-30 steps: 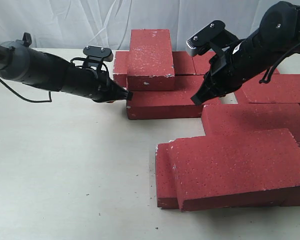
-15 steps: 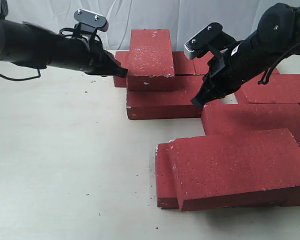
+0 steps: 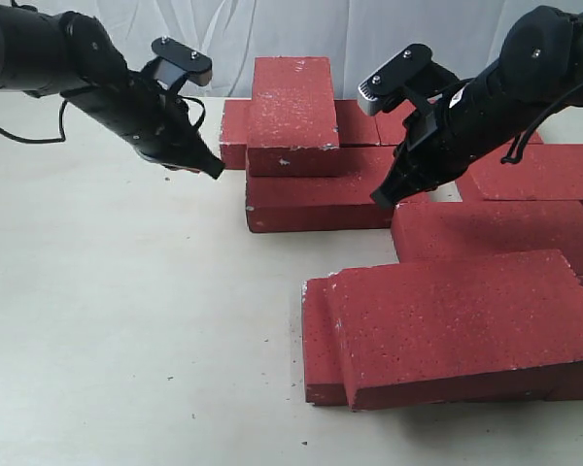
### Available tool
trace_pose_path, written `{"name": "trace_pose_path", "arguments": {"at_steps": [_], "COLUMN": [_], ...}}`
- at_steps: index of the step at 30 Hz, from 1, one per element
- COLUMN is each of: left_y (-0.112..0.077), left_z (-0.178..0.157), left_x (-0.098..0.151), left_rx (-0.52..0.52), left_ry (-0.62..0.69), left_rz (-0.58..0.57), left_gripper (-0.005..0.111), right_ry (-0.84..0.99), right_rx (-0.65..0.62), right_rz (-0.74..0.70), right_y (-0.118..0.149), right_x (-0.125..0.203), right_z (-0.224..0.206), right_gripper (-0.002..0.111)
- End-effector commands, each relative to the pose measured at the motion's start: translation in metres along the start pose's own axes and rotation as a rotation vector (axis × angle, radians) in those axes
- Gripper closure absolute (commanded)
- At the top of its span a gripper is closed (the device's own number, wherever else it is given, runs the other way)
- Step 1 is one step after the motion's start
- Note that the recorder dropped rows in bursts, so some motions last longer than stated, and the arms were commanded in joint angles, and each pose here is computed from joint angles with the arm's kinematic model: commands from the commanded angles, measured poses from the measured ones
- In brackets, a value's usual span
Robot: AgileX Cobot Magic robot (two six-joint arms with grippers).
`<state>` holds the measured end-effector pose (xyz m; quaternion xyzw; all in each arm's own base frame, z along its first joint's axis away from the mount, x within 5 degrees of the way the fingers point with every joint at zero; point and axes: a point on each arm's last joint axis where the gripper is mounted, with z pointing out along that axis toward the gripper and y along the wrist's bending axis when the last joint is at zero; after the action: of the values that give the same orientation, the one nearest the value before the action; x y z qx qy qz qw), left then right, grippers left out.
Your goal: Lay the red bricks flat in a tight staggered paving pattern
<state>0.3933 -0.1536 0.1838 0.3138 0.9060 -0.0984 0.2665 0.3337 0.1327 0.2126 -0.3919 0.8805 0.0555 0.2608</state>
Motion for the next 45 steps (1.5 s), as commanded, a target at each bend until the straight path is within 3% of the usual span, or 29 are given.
{"name": "trace_pose_path", "arguments": {"at_steps": [1, 12, 19, 27, 34, 37, 39, 42, 45], "left_y": [-0.004, -0.017, -0.020, -0.038, -0.040, -0.030, -0.018, -0.009, 0.006], "left_z": [0.020, 0.066, 0.068, 0.070, 0.071, 0.068, 0.056, 0.017, -0.011], "left_x": [0.003, -0.003, -0.007, -0.013, -0.016, -0.007, -0.008, -0.017, -0.005], "left_rx": [0.027, 0.068, 0.092, 0.100, 0.086, 0.090, 0.074, 0.069, 0.026], "left_ry": [0.124, 0.121, 0.077, 0.050, 0.032, 0.111, 0.109, 0.105, 0.126], "left_rz": [-0.085, -0.138, -0.201, -0.173, -0.151, -0.131, -0.132, -0.112, -0.116], "left_gripper": [0.106, 0.107, 0.107, 0.107, 0.107, 0.107, 0.107, 0.107, 0.107], "right_ry": [0.000, -0.001, -0.007, -0.007, -0.004, -0.001, -0.039, -0.152, -0.246], "right_rx": [-0.001, -0.002, 0.003, 0.003, 0.000, -0.025, -0.106, -0.321, -0.385], "right_rz": [0.002, 0.004, 0.003, 0.003, 0.003, 0.016, 0.000, -0.070, -0.172], "right_y": [0.000, 0.000, 0.000, 0.000, 0.000, 0.002, 0.009, 0.036, 0.074], "right_x": [0.001, 0.001, 0.001, 0.001, 0.001, 0.001, -0.002, -0.019, -0.051], "right_z": [0.000, 0.000, 0.000, 0.000, 0.000, 0.000, 0.000, -0.007, -0.011], "right_gripper": [0.109, 0.109, 0.109, 0.109, 0.109, 0.109, 0.109, 0.109, 0.109]}}
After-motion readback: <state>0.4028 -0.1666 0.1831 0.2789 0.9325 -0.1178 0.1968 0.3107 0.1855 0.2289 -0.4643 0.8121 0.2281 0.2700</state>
